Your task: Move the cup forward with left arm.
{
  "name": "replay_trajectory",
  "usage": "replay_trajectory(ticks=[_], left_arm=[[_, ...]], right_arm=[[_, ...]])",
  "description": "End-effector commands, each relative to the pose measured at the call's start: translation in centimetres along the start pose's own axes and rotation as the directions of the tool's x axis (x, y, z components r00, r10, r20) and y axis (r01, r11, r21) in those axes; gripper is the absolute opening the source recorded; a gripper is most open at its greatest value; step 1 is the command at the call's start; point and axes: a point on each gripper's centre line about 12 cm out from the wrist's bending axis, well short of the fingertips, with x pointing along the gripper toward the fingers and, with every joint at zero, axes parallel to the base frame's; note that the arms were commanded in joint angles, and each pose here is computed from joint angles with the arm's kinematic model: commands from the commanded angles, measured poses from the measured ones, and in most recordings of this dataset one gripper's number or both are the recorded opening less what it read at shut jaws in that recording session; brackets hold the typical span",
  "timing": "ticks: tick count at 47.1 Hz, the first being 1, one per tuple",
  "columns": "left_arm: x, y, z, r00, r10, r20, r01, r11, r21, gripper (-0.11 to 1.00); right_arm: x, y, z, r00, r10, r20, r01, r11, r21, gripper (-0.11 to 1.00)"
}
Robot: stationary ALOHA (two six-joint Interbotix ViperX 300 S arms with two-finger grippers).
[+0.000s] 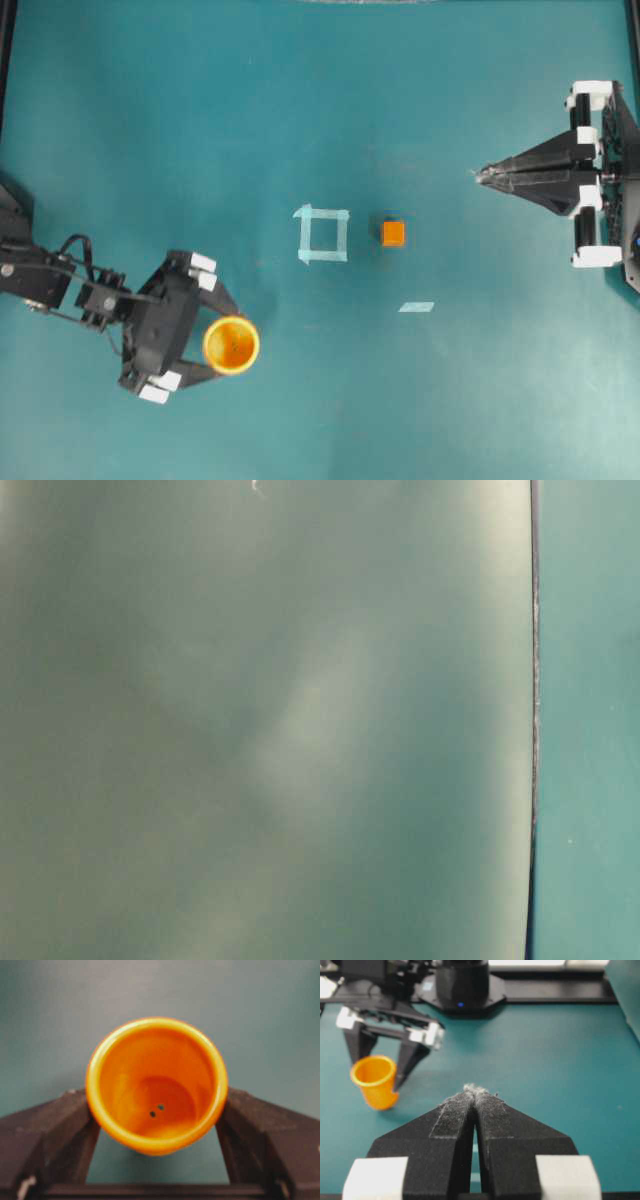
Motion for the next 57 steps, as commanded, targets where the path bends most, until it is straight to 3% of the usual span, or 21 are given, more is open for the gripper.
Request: replay_trajectory(ticks=[1,26,45,57], left_arm=[[0.1,-1.2,1.4,0.998,-0.031,0.046,0.03,0.999,0.019,0.71],[0.5,-7.1,1.9,0.982,-0.18,0.048,0.174,0.979,0.103,0.71],[0.2,-9.0,1.9,0.973,-0.228,0.046,0.221,0.967,0.13,0.71],[0.3,-9.1,2.0,0.972,-0.231,0.047,0.223,0.966,0.132,0.71]], right_arm=[[0.1,0.0,1.4,0.999,-0.002,0.038,0.002,1.0,0.003,0.0],[0.1,0.0,1.6,0.999,-0.002,0.044,0.002,1.0,0.002,0.0],[0.1,0.0,1.5,0.999,-0.002,0.038,0.002,1.0,0.002,0.0],[0.0,0.0,1.6,0.999,-0.002,0.04,0.002,1.0,0.003,0.0]])
